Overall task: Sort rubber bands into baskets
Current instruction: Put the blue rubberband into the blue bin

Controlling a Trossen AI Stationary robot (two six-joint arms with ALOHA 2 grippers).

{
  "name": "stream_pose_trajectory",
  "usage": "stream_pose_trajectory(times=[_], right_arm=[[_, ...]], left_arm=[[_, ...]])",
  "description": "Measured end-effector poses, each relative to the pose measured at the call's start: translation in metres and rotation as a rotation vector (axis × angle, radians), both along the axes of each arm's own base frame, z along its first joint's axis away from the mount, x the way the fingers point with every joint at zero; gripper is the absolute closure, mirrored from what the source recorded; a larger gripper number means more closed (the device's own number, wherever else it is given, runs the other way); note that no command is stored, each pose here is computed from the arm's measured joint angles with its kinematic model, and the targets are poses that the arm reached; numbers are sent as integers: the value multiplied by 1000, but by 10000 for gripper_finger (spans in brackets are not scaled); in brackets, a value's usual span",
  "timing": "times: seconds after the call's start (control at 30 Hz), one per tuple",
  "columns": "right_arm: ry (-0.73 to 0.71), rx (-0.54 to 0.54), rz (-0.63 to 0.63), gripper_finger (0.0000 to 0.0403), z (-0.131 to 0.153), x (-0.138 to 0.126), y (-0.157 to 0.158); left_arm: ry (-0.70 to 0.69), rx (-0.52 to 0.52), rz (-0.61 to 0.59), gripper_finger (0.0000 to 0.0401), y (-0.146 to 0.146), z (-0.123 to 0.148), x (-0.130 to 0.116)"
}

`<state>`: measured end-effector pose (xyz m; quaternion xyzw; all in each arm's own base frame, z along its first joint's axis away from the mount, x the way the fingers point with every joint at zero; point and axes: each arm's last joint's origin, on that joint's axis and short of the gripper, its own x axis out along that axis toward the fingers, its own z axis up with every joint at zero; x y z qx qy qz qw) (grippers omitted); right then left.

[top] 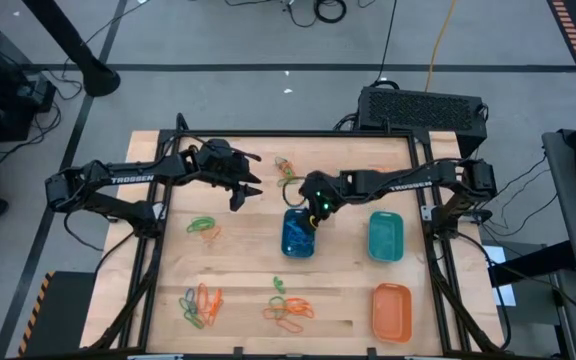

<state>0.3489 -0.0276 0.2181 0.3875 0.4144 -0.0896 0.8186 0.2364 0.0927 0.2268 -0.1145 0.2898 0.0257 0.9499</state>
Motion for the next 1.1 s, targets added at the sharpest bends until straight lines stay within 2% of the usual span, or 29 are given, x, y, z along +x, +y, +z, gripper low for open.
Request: stream_pose_trajectory(times=[0.23,0.43,0.57,0.77,0.87,1.1], right_arm=[[-85,-84,-109,336,27,5,-48],[-99,-158,-199,356,33,2,-106],[-93,-115,-151,359,24,12,-145],[-10,-143,-95,343,11,43,-194],[78,-139,-61,328,7,56,-209],[202,-247,18,276,1,81,-228]], left_arm=[[6,12,20,219,1,0,0],[24,5,96,219,3,-1,-1],[56,-45,135,219,5,-4,-4],[146,-125,179,219,4,-10,-10],[182,-165,201,219,2,-13,-12],[260,-211,220,219,-1,-18,-18]])
